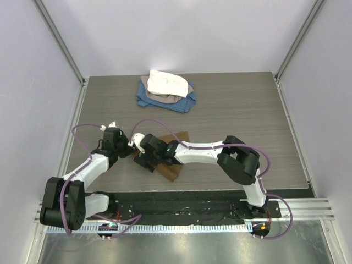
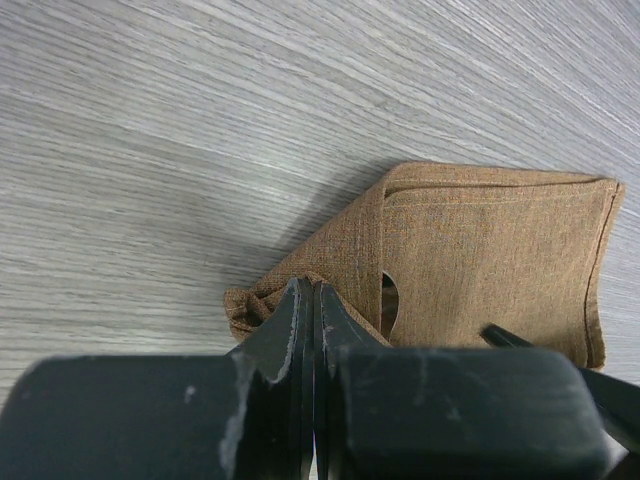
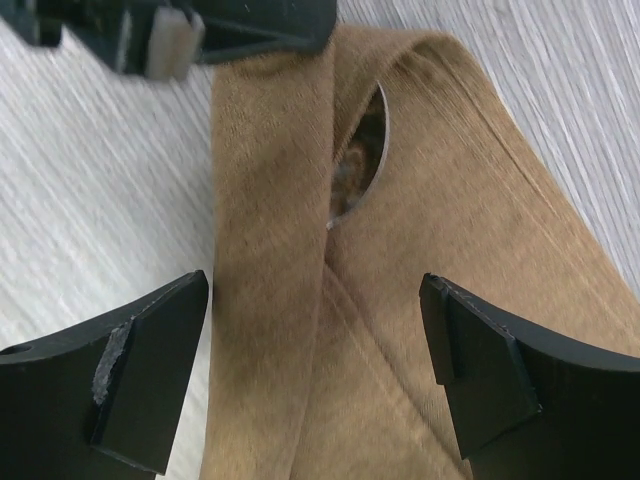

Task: Fold the napkin, place the utensils inside, and roll it up
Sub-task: Roll the napkin with the utensil

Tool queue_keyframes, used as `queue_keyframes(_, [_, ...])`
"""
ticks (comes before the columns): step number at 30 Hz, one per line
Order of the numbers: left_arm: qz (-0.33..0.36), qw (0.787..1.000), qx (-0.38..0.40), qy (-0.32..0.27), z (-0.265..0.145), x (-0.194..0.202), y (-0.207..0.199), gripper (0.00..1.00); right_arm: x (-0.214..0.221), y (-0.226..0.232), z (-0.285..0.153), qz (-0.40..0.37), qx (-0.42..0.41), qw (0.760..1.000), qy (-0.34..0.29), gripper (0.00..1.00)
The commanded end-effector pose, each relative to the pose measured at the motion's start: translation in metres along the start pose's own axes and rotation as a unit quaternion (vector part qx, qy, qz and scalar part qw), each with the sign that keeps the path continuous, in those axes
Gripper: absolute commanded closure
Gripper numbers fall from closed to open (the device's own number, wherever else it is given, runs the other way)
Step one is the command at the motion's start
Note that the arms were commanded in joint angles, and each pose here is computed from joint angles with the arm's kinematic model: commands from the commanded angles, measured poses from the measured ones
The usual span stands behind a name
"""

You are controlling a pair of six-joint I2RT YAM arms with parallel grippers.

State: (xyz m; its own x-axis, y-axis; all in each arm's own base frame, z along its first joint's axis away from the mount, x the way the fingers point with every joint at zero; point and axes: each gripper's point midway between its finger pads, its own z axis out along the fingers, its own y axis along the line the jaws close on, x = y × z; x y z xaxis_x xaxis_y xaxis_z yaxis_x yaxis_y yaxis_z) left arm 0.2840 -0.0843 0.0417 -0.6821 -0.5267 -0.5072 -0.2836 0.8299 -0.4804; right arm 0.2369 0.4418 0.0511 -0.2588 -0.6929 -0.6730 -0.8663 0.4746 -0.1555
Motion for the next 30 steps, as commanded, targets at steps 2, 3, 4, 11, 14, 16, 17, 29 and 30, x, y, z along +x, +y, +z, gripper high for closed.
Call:
queue_keyframes(2, [0.002, 0.999, 0.028, -0.022, 0.001, -0.019, -0.017, 1.00, -0.045, 0.001, 0.006, -0.010, -0.016, 0.998, -0.060, 0.06])
queue_keyframes(3, [0.002, 0.999, 0.028, -0.022, 0.002, -0.019, -0.017, 1.00, -0.044, 0.002, 0.008, -0.007, -0.021, 0.998, -0.059, 0.06])
queue_keyframes(4, [0.002, 0.999, 0.027, -0.021, 0.002, -0.019, -0.016, 1.00, -0.041, 0.002, 0.011, -0.003, -0.028, 0.998, -0.055, 0.06])
queue_keyframes(11, [0.002, 0.999, 0.035, -0.020, 0.002, -0.018, -0.019, 1.00, -0.026, -0.007, 0.026, 0.026, -0.049, 0.998, -0.031, 0.11])
queue_keyframes(14, [0.001, 0.999, 0.038, -0.019, 0.003, -0.018, -0.019, 1.00, -0.021, -0.003, 0.029, 0.034, -0.076, 0.996, -0.025, 0.12])
queue_keyframes(16, [0.001, 0.999, 0.040, -0.019, 0.002, -0.018, -0.020, 1.00, -0.020, -0.002, 0.030, 0.033, -0.081, 0.996, -0.024, 0.16])
queue_keyframes(17, [0.001, 0.999, 0.041, -0.018, 0.002, -0.018, -0.021, 1.00, -0.017, -0.001, 0.031, 0.032, -0.084, 0.996, -0.020, 0.19])
queue_keyframes(29, [0.002, 0.998, 0.050, -0.040, -0.001, -0.027, -0.026, 0.87, 0.004, 0.012, 0.029, 0.039, -0.132, 0.990, -0.002, 0.61])
queue_keyframes(30, [0.002, 0.998, 0.046, -0.046, -0.004, -0.028, -0.024, 0.84, 0.005, 0.010, 0.027, 0.042, -0.135, 0.990, -0.002, 0.62])
